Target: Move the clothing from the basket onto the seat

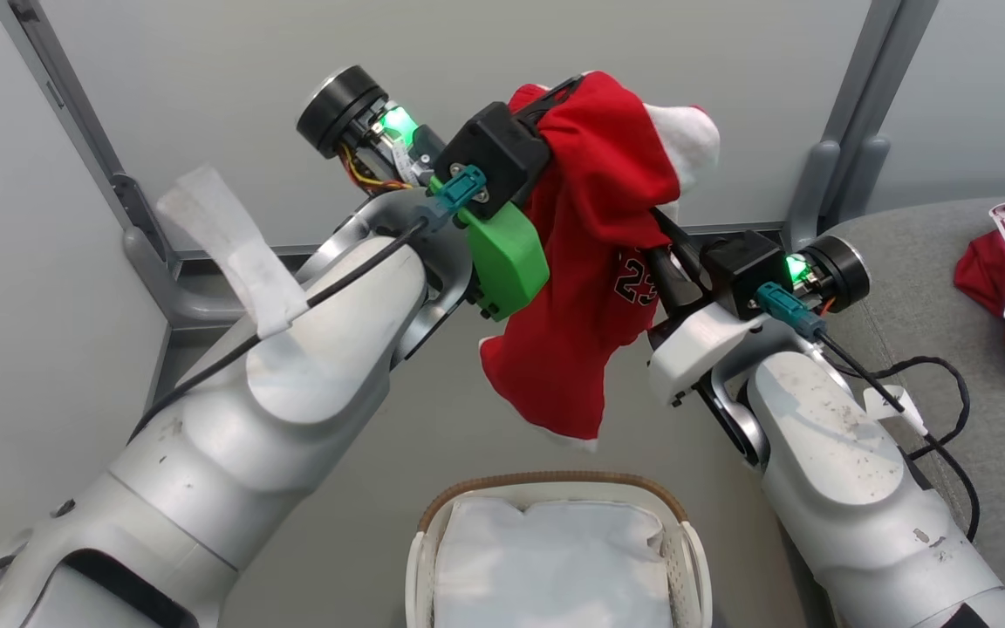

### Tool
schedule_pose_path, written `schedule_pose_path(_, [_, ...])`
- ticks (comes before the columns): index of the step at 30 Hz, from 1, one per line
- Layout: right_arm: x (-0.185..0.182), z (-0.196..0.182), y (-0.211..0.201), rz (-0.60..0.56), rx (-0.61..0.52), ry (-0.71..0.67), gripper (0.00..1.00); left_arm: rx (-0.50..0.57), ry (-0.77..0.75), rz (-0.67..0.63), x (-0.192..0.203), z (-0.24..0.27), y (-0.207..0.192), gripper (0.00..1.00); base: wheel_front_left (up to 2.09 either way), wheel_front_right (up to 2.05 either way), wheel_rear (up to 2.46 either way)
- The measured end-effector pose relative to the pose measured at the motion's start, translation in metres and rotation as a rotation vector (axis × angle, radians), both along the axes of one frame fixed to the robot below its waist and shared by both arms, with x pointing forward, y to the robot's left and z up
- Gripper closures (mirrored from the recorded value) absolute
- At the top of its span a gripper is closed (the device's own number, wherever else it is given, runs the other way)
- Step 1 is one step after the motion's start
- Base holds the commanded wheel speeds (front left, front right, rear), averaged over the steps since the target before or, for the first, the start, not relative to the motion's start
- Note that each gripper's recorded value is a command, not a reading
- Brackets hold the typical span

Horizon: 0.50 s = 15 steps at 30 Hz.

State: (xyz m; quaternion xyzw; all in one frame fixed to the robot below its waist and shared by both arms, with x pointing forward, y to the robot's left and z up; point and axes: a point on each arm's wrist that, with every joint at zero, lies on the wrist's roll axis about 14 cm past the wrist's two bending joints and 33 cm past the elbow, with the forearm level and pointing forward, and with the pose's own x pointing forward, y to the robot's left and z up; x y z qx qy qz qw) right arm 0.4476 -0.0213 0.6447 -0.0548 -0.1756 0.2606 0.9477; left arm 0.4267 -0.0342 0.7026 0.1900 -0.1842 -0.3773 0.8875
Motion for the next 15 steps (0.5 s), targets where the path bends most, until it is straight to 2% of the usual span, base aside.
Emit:
schedule_pose_path(4, [0.006,0.007,-0.007,-0.022,0.008,-0.016,1.00,-0.032,0.061,0.032,0.008,-0.021,0.013,1.00,0.00,0.00,0.00])
schedule_pose_path(5, [0.007,0.008,-0.010,-0.028,0.013,-0.018,1.00,-0.049,0.077,0.037,0.009,-0.026,0.017,0.93,0.00,0.00,0.00])
schedule_pose_path(6, [0.008,0.009,-0.012,-0.034,0.015,-0.022,1.00,-0.072,0.100,0.045,0.010,-0.032,0.021,0.62,0.00,0.00,0.00])
schedule_pose_path(7, [0.009,0.010,-0.013,-0.038,0.014,-0.025,1.00,-0.084,0.121,0.053,0.011,-0.039,0.023,0.57,0.00,0.00,0.00])
schedule_pose_path(8, [0.011,0.011,-0.014,-0.043,0.016,-0.027,1.00,-0.097,0.141,0.060,0.012,-0.047,0.026,0.08,0.00,0.00,0.00])
schedule_pose_path(9, [0.011,0.012,-0.016,-0.047,0.019,-0.027,1.00,-0.117,0.162,0.064,0.012,-0.053,0.028,0.00,0.00,0.00,0.00])
schedule_pose_path(15, [0.017,0.015,-0.029,-0.083,0.028,-0.034,1.00,-0.204,0.285,0.108,0.007,-0.100,0.043,0.00,0.00,0.00,0.00])
